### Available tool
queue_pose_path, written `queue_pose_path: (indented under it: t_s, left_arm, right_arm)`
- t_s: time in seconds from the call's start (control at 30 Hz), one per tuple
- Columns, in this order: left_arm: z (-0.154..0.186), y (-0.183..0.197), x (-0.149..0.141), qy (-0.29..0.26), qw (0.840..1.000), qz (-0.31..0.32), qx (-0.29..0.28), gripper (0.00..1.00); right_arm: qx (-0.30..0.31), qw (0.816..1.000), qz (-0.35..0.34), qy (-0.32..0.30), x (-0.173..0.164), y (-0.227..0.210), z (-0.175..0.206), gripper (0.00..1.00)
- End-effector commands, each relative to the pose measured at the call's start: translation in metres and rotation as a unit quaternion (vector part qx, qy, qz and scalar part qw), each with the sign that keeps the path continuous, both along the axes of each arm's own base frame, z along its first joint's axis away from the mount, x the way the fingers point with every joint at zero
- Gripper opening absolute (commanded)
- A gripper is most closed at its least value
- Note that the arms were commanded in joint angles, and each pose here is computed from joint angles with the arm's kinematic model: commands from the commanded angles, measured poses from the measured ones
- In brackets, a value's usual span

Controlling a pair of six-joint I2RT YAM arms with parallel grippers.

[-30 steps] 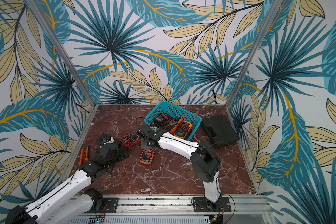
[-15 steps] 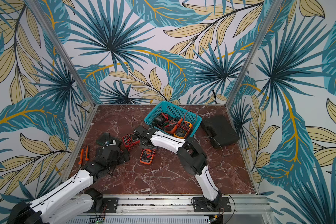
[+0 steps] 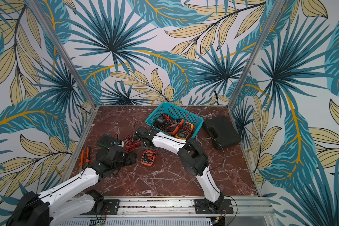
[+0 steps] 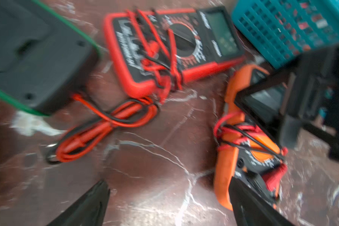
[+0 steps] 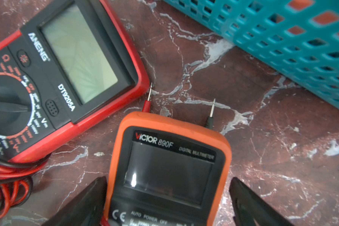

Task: Put the multimeter into the basket
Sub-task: Pick up the multimeter from the center of the board.

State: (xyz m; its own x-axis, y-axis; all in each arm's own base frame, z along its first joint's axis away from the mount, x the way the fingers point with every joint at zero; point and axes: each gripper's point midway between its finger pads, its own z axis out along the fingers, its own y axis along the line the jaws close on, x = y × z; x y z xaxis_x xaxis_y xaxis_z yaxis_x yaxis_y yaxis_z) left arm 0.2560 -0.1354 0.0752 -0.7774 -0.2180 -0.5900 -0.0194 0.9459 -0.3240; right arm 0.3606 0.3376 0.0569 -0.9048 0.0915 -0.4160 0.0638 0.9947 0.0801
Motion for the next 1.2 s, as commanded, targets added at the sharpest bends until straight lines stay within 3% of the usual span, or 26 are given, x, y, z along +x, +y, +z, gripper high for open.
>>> queue_pose_path:
  t_s: [0.0, 0.3, 0.5, 0.8, 1.17]
  left_arm:
    - [0.02, -0.024, 0.011, -0.035, 0.999, -0.039, 0.001, 1.0]
    - [0.02, -0.072, 0.022, -0.047, 0.99, -0.129, -0.025, 1.0]
    - [0.008, -0.101, 0.031, -0.029, 0.985, -0.172, -0.012, 1.0]
    - [-0.018, -0.091, 0.043, 0.027, 0.988, -0.134, 0.071, 1.0]
    - [-0.035, -0.104, 0.042, 0.051, 0.974, -0.171, 0.136, 1.0]
  right_arm:
    - [0.023, 1.0, 0.012, -0.001, -0.005, -0.003, 0.022, 1.0]
    - [0.062, 0.997, 0.01, -0.047, 0.006, -0.015, 0.074, 0.99]
    - [0.066, 0.994, -0.025, -0.081, 0.02, -0.055, 0.105, 1.0]
    - [0.072, 0.987, -0.058, -0.129, 0.017, -0.097, 0.136, 0.99]
    - [0.069, 0.984, -0.07, -0.15, 0.013, -0.113, 0.146, 0.99]
